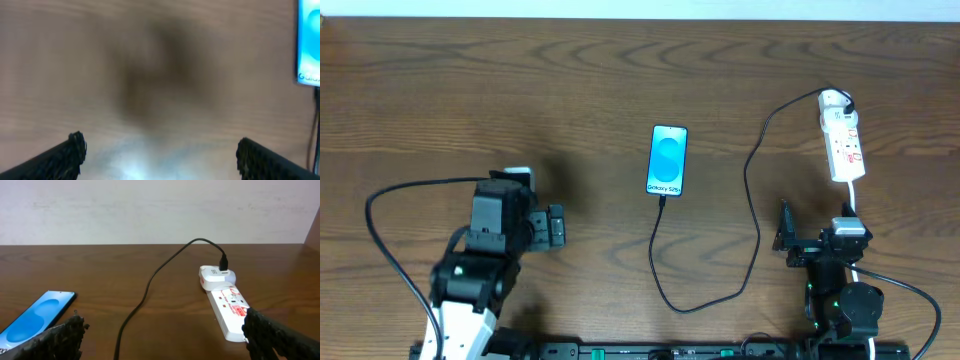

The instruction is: Plug charger to phone and switch on socket

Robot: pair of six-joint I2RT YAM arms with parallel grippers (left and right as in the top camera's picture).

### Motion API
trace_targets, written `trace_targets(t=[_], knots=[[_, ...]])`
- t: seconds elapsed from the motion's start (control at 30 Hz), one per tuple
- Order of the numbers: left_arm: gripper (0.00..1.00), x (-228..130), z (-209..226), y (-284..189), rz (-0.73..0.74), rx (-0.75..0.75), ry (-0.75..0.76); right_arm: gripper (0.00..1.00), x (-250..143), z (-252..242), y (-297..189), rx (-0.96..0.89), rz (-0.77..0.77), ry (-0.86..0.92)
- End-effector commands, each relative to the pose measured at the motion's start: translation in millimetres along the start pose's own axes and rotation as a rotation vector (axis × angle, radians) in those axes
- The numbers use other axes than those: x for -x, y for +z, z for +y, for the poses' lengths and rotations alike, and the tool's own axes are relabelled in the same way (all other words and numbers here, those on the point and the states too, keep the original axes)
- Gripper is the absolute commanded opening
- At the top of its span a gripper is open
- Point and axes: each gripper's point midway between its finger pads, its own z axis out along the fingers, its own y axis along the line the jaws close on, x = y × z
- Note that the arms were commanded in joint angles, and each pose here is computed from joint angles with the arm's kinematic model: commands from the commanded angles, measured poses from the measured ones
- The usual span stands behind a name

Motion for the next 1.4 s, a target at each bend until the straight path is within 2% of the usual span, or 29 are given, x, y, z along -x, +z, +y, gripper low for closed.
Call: trace_targets(t=[0.0,0.6,0.93,1.37], knots=[[0.98,-4,2,2,-0.063,-0.001,0.011,0.99,-1,0,0,-0.001,0.000,-0.015],[0.98,-3,4,-19,-0.415,-0.053,-0.011,0.99,-1,0,0,-0.001,0.000,-0.015],[0.98,5,2,-9,-0.617,-0.087,-0.027,0.99,-1,0,0,-0.001,0.000,-0.015],[0.98,12,8,-12,-0.769,-0.087,-0.055,0.99,-1,0,0,-0.001,0.000,-0.015]])
